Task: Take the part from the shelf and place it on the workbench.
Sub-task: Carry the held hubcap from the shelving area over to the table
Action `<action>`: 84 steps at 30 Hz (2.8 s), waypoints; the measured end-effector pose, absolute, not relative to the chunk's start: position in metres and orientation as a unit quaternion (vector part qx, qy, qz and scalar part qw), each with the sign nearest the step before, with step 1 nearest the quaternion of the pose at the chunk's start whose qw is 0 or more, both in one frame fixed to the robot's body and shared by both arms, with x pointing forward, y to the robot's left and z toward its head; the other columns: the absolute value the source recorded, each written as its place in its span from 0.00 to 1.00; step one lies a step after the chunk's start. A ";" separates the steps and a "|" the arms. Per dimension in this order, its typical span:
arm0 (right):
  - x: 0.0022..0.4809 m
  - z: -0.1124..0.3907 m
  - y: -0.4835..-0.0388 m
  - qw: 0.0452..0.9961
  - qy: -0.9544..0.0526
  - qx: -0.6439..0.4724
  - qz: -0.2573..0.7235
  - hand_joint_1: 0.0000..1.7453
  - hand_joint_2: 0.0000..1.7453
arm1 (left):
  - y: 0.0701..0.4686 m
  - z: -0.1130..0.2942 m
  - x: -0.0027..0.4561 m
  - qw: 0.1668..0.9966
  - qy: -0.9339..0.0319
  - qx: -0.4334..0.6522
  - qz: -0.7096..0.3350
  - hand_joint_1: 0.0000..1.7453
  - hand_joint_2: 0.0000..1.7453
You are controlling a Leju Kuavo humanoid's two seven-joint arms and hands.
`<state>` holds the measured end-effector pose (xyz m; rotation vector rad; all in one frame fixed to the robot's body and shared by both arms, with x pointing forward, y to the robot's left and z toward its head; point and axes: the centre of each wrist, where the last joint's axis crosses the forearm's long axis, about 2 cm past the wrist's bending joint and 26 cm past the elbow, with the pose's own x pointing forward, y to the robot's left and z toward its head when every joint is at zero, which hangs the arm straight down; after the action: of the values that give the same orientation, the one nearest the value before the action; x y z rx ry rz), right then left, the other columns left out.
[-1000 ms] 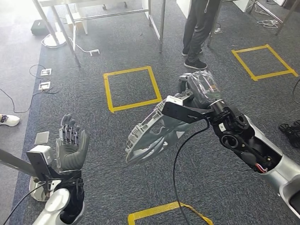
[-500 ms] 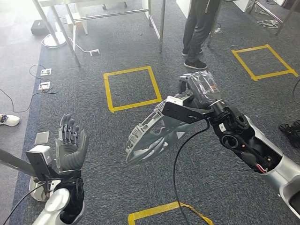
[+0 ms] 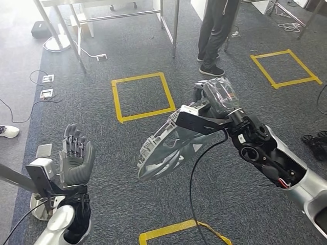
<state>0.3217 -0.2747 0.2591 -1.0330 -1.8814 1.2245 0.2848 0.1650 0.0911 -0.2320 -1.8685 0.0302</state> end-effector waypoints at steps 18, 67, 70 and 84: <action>0.320 0.259 -0.274 0.329 -0.720 -0.393 0.467 1.00 1.00 | 0.165 0.093 0.285 0.584 -0.805 -0.102 0.013 0.00 1.00; 0.322 0.258 -0.274 0.330 -0.721 -0.387 0.470 1.00 1.00 | 0.165 0.090 0.279 0.585 -0.804 -0.102 0.013 0.00 1.00; 0.322 0.258 -0.274 0.331 -0.721 -0.387 0.471 1.00 1.00 | 0.165 0.090 0.279 0.585 -0.804 -0.101 0.013 0.00 1.00; 0.322 0.258 -0.273 0.328 -0.722 -0.385 0.472 1.00 1.00 | 0.166 0.090 0.278 0.587 -0.804 -0.097 0.012 0.00 1.00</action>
<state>0.3216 -0.2732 0.2580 -1.0077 -1.8895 1.2367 0.2780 0.1663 0.0896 -0.2251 -1.8739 0.0281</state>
